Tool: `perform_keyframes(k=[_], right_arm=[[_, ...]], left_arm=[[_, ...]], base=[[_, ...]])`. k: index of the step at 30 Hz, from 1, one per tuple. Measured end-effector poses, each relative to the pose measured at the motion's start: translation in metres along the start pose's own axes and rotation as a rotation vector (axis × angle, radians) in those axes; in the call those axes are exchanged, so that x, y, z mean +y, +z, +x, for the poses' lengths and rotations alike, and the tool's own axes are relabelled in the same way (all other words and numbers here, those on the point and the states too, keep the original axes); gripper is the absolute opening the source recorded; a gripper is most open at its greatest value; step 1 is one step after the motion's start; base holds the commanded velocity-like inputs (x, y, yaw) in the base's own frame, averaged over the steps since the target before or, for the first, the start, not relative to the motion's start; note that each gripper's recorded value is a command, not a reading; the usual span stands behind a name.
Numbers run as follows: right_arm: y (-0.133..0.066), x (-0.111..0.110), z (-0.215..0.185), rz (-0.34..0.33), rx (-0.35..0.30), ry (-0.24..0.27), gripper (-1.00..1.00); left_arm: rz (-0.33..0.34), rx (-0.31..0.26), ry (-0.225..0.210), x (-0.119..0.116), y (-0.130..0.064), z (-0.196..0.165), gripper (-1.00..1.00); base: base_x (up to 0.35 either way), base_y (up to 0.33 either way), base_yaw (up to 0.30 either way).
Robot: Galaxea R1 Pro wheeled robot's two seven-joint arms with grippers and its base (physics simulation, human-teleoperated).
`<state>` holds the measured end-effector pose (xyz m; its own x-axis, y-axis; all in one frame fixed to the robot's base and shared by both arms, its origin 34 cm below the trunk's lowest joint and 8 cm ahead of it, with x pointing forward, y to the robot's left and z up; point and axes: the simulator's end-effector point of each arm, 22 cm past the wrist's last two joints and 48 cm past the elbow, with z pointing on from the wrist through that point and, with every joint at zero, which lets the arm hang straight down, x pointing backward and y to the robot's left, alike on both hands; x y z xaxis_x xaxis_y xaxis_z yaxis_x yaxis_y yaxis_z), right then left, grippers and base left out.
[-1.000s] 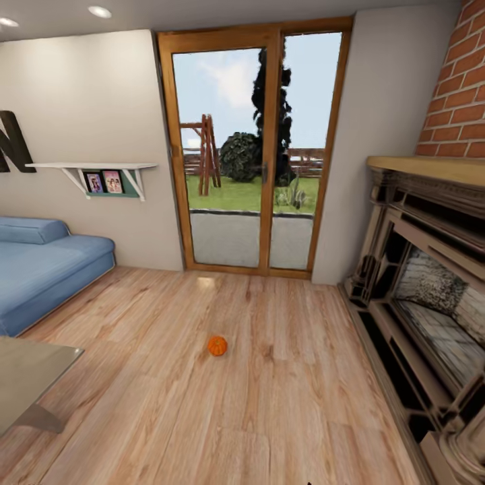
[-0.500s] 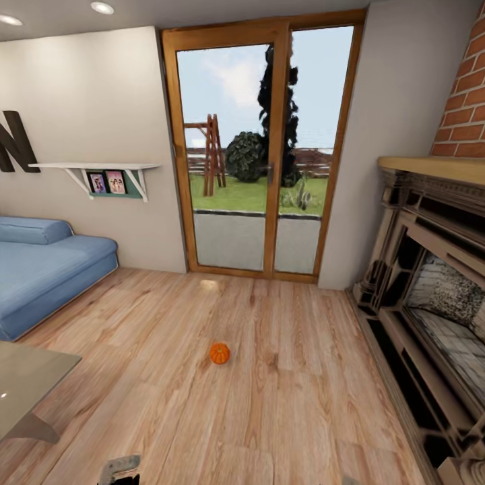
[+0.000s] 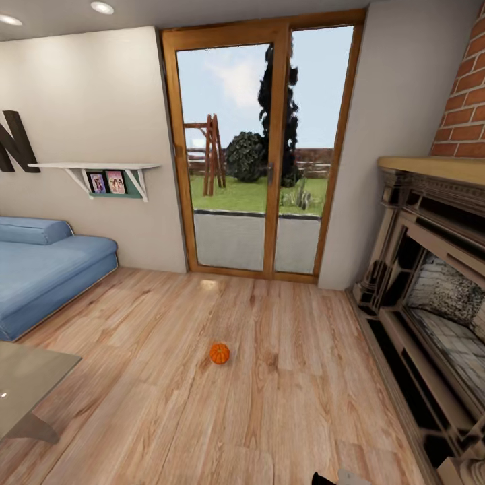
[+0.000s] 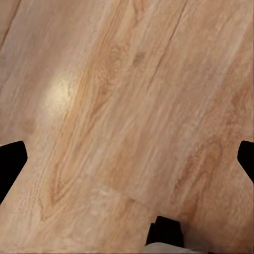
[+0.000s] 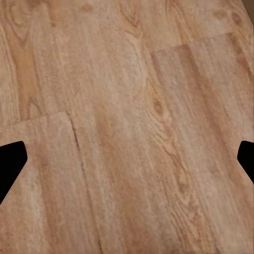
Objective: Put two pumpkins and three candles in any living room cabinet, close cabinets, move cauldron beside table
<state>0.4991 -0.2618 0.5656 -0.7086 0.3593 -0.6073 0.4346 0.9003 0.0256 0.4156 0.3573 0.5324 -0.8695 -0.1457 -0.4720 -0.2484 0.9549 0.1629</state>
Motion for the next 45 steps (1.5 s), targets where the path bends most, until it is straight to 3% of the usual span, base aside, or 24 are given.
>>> perform_keyframes(k=[3, 10, 19, 45], right_arm=[[0.0, 0.001, 0.0, -0.004, 0.001, 0.008, 1.0], [0.001, 0.002, 0.005, -0.008, 0.012, 0.012, 1.0], [0.002, 0.001, 0.008, -0.007, 0.019, 0.011, 1.0], [0.002, 0.001, 0.007, -0.009, 0.015, 0.012, 1.0]], left_arm=[[-0.055, 0.071, 0.02, 0.028, -0.002, 0.035, 1.0], [-0.075, 0.129, 0.04, 0.039, -0.008, 0.072, 1.0], [-0.076, 0.144, 0.044, 0.039, -0.009, 0.08, 1.0], [-0.076, 0.141, 0.042, 0.039, -0.01, 0.079, 1.0]], base=[[0.0, 0.0, 0.116], [0.0, 0.0, 0.172], [0.0, 0.0, 0.132], [0.0, 0.0, -0.041]])
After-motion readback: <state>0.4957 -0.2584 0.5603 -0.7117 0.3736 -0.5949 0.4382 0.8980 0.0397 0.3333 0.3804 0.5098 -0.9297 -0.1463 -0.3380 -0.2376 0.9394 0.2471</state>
